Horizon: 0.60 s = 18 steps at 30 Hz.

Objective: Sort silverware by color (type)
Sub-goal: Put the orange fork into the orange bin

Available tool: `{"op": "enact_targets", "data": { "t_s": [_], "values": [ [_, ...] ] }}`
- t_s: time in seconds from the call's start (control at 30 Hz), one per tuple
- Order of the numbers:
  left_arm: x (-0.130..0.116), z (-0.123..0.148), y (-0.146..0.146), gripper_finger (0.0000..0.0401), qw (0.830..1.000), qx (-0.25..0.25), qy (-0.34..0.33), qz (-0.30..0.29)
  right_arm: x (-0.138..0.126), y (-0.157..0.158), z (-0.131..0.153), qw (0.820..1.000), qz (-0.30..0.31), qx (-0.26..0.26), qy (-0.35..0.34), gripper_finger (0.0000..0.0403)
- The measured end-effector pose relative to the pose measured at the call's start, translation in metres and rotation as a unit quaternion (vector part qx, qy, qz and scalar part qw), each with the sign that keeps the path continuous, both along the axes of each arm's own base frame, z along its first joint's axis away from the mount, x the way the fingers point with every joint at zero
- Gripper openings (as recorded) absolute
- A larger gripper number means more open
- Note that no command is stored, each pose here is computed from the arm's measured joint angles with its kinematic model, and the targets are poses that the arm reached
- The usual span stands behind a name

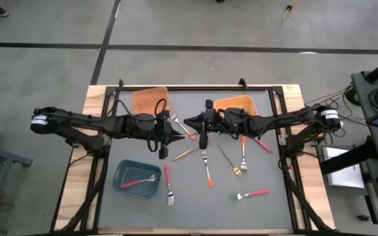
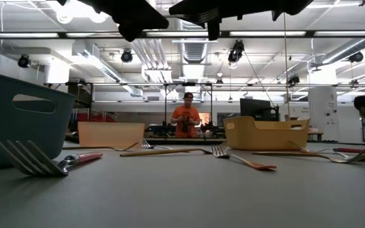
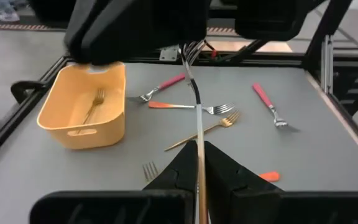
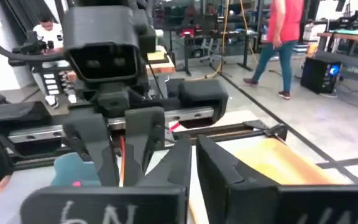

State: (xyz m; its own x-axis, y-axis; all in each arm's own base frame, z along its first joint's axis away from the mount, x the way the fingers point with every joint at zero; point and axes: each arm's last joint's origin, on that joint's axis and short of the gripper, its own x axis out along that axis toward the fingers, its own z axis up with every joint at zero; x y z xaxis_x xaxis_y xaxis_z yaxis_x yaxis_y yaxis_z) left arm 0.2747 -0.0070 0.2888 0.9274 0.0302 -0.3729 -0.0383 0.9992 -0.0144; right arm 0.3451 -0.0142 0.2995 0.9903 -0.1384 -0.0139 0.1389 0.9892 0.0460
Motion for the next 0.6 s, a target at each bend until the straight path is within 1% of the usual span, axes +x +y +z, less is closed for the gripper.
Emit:
{"op": "enact_targets", "data": {
  "t_s": [0.17,0.23,0.3,0.37,0.47,0.53,0.6],
  "values": [
    [-0.002,-0.003,0.000,0.0000,1.000,-0.020,0.004,0.008,-0.012,-0.001,0.017,1.000,-0.002,-0.005,-0.017,0.0016],
    [-0.004,-0.007,0.000,0.0000,1.000,-0.024,0.009,0.010,-0.021,-0.001,0.023,1.000,-0.003,-0.004,-0.007,0.0024],
    [-0.006,-0.009,0.000,0.0000,0.999,-0.029,0.011,0.012,-0.031,-0.001,0.028,1.000,-0.003,0.002,0.021,0.0037],
    [-0.008,-0.009,0.000,0.0000,0.999,-0.034,0.009,0.014,-0.042,0.000,0.031,0.998,-0.003,0.016,0.061,0.0057],
    [-0.009,-0.007,0.000,0.0000,0.999,-0.034,0.004,0.014,-0.058,0.000,0.031,0.992,-0.005,0.040,0.118,0.0097],
    [-0.009,-0.007,0.000,0.0000,0.999,-0.034,0.004,0.014,-0.064,0.002,0.030,0.989,-0.003,0.055,0.137,0.0129],
    [-0.009,-0.007,0.001,0.0000,0.999,-0.030,0.003,0.017,-0.069,0.004,0.030,0.987,0.013,0.065,0.150,0.0162]
  ]
}}
